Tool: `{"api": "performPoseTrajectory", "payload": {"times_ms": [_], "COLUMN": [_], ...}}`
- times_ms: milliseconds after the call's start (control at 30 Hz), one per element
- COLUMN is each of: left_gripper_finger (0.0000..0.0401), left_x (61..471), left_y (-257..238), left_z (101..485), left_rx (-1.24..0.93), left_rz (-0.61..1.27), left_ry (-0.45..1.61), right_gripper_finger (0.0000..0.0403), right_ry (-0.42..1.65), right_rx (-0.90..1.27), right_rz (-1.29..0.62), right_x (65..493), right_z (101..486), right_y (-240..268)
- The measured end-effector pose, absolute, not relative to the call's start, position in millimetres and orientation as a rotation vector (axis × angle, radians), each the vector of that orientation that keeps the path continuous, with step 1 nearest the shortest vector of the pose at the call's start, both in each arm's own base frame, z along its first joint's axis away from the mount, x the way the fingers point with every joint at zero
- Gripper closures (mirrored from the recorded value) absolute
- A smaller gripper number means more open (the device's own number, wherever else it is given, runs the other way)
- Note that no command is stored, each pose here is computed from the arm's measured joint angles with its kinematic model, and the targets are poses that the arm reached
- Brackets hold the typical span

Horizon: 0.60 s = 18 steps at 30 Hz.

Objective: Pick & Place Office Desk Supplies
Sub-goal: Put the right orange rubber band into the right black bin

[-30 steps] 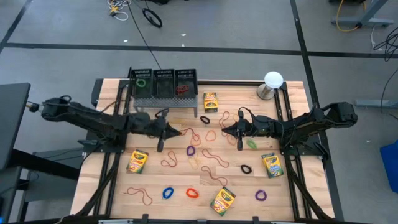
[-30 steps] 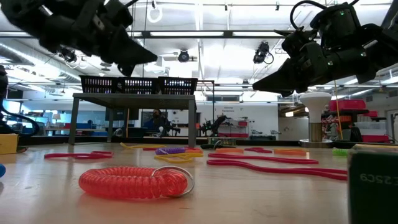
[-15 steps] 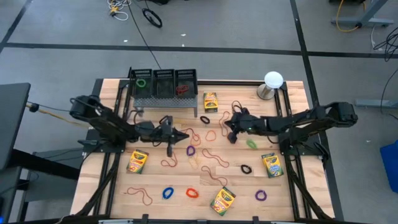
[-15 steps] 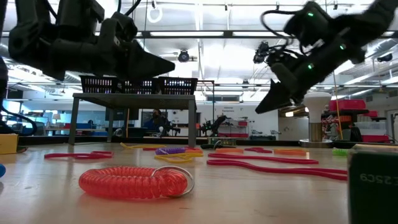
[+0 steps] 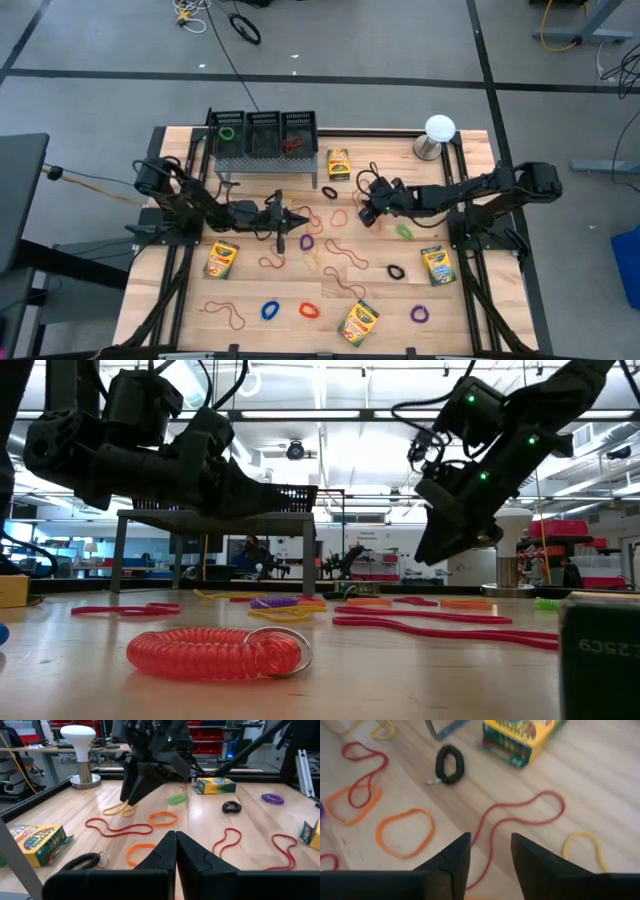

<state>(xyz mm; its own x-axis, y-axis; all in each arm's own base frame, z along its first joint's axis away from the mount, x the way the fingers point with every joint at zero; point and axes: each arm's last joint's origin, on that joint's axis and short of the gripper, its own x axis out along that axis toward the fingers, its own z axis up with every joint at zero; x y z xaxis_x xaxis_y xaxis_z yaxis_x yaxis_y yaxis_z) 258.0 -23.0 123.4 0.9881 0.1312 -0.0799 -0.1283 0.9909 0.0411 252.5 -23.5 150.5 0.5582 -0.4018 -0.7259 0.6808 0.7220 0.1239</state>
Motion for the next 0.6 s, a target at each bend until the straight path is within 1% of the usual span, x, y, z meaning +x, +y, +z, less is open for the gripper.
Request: {"api": "performPoseTrajectory", "payload": {"times_ms": [133, 333, 467, 600], "left_gripper_finger": [0.0392, 0.0392, 0.0392, 0.0392], "left_x": [259, 259, 259, 259], "left_y": [-23, -23, -23, -24], "left_z": [123, 123, 123, 122], "left_rx": [0.066, 0.067, 0.066, 0.065], "left_rz": [0.129, 0.127, 0.125, 0.123], "left_ry": [0.084, 0.085, 0.086, 0.092], "right_gripper_finger": [0.0235, 0.0221, 0.0231, 0.0253], "right_ry": [0.795, 1.114, 1.224, 1.261], "right_rx": [0.430, 0.290, 0.318, 0.336], "right_rz": [-0.608, -0.523, -0.453, -0.464], "right_x": [264, 265, 260, 258], "right_z": [155, 160, 150, 141], "right_y": [-22, -21, -26, -32]}}
